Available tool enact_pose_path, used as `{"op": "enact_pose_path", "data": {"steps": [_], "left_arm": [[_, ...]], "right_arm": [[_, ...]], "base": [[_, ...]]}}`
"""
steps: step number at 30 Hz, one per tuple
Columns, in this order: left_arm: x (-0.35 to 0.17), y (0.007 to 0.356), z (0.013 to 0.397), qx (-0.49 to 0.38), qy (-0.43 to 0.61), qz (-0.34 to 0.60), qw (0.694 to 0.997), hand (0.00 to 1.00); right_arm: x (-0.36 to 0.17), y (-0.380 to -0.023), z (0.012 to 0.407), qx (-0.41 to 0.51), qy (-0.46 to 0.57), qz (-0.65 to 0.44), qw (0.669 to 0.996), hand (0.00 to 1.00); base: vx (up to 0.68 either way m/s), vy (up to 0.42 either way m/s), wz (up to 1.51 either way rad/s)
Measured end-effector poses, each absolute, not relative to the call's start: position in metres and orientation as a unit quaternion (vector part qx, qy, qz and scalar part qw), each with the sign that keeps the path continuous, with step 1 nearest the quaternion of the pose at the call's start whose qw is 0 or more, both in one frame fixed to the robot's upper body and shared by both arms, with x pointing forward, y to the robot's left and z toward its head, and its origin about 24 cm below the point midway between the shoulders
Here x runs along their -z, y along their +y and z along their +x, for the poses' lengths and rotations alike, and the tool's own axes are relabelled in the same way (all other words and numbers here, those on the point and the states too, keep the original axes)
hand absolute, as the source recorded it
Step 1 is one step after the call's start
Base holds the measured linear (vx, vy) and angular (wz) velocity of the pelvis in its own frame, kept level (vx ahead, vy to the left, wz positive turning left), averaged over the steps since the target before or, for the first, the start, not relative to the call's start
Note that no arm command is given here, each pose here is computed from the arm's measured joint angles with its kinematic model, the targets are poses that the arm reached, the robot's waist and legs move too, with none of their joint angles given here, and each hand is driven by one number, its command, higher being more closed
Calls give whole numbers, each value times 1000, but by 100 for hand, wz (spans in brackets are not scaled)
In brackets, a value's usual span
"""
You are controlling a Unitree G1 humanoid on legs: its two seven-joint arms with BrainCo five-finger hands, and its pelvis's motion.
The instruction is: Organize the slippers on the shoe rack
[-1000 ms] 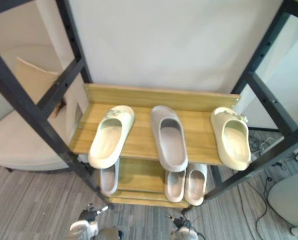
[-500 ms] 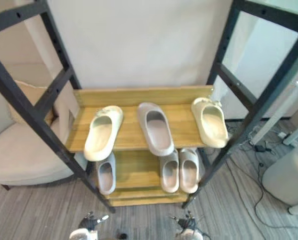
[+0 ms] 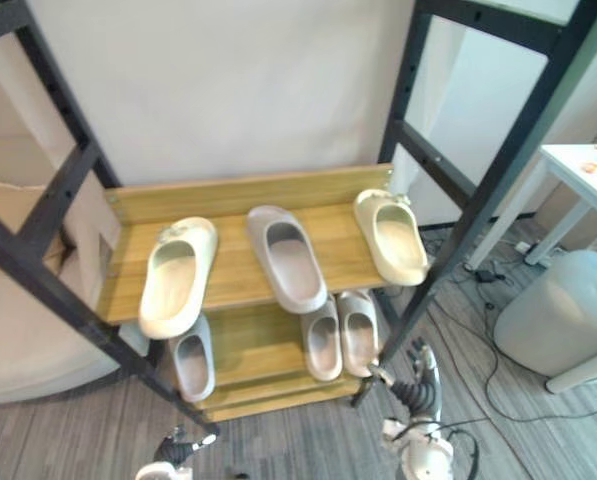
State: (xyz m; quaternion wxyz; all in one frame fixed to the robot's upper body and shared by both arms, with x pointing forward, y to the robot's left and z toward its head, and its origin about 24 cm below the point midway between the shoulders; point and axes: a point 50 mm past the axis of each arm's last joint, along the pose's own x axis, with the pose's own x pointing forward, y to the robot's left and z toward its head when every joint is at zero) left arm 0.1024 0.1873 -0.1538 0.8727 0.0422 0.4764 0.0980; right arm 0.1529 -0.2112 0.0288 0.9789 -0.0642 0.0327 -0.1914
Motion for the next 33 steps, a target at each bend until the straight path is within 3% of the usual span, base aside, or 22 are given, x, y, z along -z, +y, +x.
{"op": "enact_pose_path", "data": {"steps": [8, 18, 33], "left_arm": [[154, 187, 101, -87, 476, 51, 874, 0], [156, 187, 98, -57, 481, 67, 872, 0], [154, 191, 108, -37, 469, 73, 880, 0]], "right_arm": [[-78, -210, 157, 188, -93, -77, 975, 0], [-129, -222, 194, 143, -228, -132, 954, 0], [-149, -227, 273, 11, -218, -193, 957, 0]], "base": [[29, 1, 3], [-39, -1, 9], [-5, -17, 14]]}}
